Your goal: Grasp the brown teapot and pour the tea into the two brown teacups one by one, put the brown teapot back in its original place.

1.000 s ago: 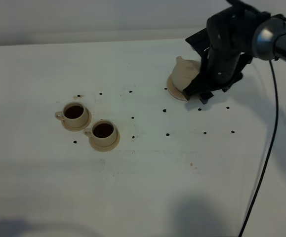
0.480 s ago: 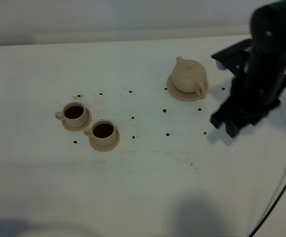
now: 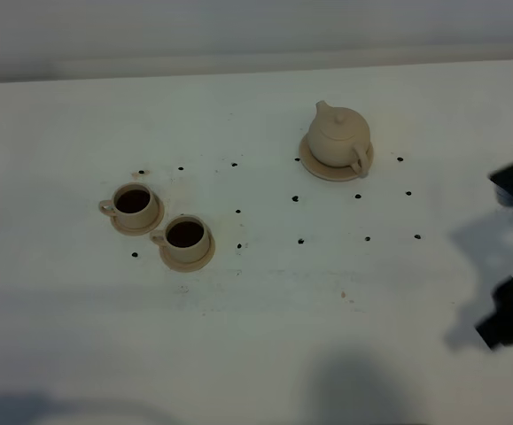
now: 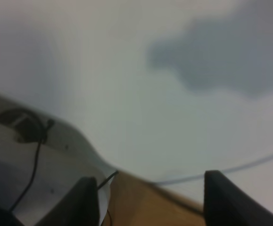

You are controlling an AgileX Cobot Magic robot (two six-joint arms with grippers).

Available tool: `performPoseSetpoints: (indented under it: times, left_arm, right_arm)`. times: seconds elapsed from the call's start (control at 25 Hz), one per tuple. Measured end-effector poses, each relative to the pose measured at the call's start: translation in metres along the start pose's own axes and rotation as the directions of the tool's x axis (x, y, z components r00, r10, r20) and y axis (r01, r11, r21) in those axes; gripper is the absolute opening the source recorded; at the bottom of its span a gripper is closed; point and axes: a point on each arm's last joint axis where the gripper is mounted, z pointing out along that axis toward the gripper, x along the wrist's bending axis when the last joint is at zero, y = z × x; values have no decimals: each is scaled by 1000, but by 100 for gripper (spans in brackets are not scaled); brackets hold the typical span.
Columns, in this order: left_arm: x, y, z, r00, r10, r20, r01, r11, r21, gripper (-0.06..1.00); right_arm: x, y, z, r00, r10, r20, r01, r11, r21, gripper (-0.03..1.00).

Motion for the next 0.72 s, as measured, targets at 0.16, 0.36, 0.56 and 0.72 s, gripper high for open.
performPoseSetpoints:
  times: [0.16, 0.36, 0.56, 0.72]
  left_arm:
    - [0, 0, 0, 1000, 0, 0, 0, 1000, 0, 42]
    - [0, 0, 0, 1000, 0, 0, 0, 1000, 0, 42]
    - [0, 0, 0, 1000, 0, 0, 0, 1000, 0, 42]
    - [0, 0, 0, 1000, 0, 0, 0, 1000, 0, 42]
  right_arm:
    - [3, -42, -6, 1000, 2, 1, -2, 998, -70, 47]
    - [5, -86, -10, 1000, -2, 8, 3, 978, -207, 47]
    - [6, -115, -10, 1000, 13, 8, -9, 939, -345, 47]
    - [8, -126, -18, 999, 38, -9, -38, 901, -432, 47]
